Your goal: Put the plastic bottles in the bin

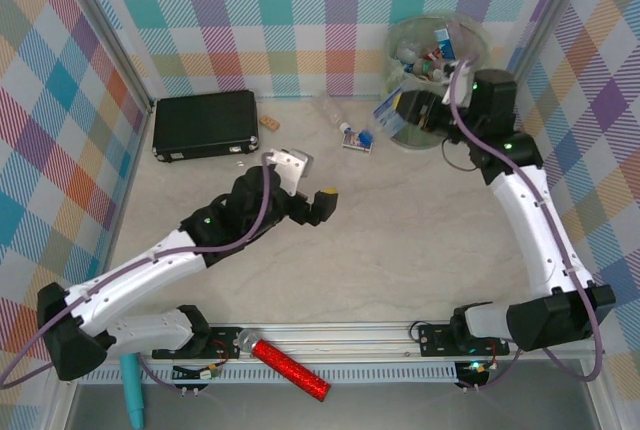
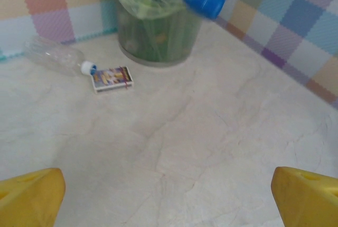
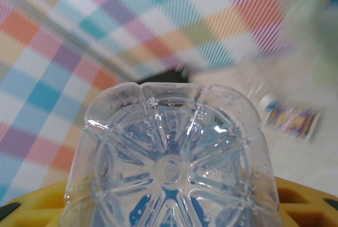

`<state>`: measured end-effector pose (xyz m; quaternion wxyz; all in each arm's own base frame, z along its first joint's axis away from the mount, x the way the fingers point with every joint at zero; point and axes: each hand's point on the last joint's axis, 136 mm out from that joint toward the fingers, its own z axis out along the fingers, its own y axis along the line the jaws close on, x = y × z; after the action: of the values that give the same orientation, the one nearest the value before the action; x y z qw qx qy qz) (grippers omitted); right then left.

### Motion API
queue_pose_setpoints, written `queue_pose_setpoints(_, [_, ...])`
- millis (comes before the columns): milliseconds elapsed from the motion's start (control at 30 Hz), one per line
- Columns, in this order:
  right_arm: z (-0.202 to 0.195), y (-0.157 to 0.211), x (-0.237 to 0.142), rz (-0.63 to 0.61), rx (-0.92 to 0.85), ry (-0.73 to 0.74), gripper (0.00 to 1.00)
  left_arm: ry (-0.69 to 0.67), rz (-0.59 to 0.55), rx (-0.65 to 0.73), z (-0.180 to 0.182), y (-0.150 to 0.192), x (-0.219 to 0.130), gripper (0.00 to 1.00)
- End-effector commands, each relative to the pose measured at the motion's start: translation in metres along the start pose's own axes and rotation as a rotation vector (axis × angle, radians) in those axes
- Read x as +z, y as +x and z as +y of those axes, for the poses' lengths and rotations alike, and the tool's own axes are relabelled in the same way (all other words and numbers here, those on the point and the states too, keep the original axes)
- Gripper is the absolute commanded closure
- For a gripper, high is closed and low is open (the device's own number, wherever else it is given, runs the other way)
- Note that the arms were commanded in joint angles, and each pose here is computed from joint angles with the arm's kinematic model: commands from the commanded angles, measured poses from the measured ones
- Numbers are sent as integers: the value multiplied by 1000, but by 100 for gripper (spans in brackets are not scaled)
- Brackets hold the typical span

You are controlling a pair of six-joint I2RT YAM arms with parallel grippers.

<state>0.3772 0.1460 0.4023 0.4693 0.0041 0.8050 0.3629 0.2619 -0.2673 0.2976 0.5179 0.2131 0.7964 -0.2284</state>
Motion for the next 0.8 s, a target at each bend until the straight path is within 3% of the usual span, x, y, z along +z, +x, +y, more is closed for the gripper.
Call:
queue_pose_setpoints(0, [-27,-45,-11,-143,-101,215,45,-80,-50,-23,14,-8,-10,1])
queue_pose_setpoints(167, [-53,-105,-17,-313,-221,437,47,-98,-49,-21,16,-17,-10,1])
queue_pose_setpoints(400, [-98,-149,15,-404,-367,651,47,-99,-24,-20,15,-16,-1,0])
queue_pose_setpoints(767, [-152,-186,89,-388,-429,705,46,-106,8,-37,17,-8,7,0])
